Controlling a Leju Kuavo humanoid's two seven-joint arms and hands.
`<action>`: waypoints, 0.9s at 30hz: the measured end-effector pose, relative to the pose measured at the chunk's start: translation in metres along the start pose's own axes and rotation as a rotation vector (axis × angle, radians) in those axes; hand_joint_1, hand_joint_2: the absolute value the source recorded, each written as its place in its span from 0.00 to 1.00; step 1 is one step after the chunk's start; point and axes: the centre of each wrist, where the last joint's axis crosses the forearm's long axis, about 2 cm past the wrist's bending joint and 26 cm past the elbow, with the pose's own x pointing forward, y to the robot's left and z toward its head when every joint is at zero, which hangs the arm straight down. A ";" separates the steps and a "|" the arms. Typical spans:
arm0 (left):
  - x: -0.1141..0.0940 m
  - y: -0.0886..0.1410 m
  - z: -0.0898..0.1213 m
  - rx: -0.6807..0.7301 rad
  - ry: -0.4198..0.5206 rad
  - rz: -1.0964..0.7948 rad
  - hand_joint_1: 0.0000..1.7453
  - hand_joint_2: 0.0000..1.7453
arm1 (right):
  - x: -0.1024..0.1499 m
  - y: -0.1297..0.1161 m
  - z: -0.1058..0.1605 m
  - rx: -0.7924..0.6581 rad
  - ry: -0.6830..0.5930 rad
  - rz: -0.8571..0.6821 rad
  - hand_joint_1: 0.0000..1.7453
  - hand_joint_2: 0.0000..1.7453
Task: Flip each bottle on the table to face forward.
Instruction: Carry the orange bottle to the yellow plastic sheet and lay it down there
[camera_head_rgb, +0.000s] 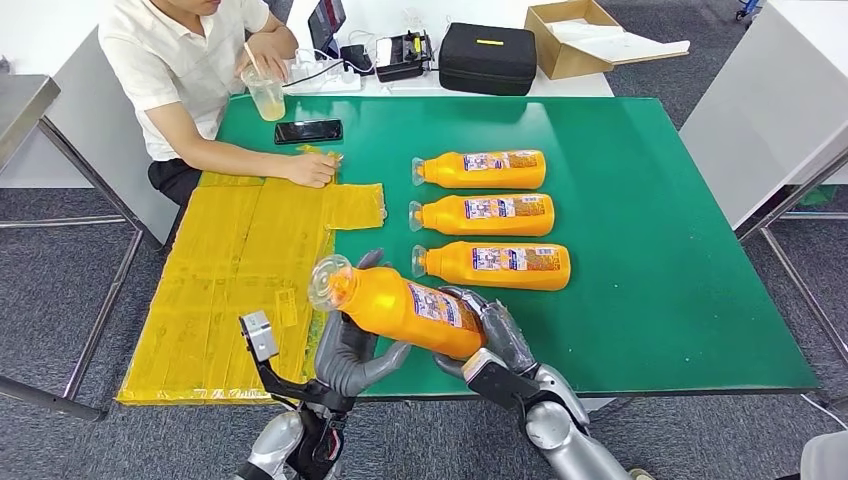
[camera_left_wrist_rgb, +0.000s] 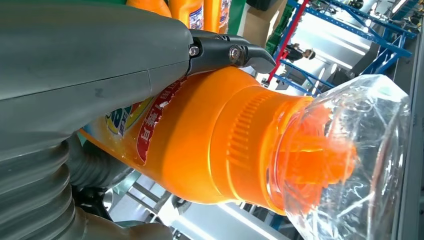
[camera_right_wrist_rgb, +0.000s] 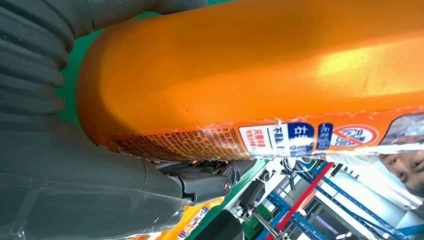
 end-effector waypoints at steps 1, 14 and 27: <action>0.000 0.000 0.000 0.000 0.000 0.000 0.00 1.00 | 0.000 0.001 0.000 0.004 0.000 -0.002 1.00 1.00; -0.003 -0.002 -0.007 -0.014 -0.009 -0.119 1.00 1.00 | 0.002 0.004 -0.012 0.019 -0.020 -0.032 1.00 1.00; -0.004 -0.001 -0.014 -0.005 -0.015 -0.158 1.00 1.00 | 0.000 0.003 -0.013 0.017 -0.016 -0.038 1.00 1.00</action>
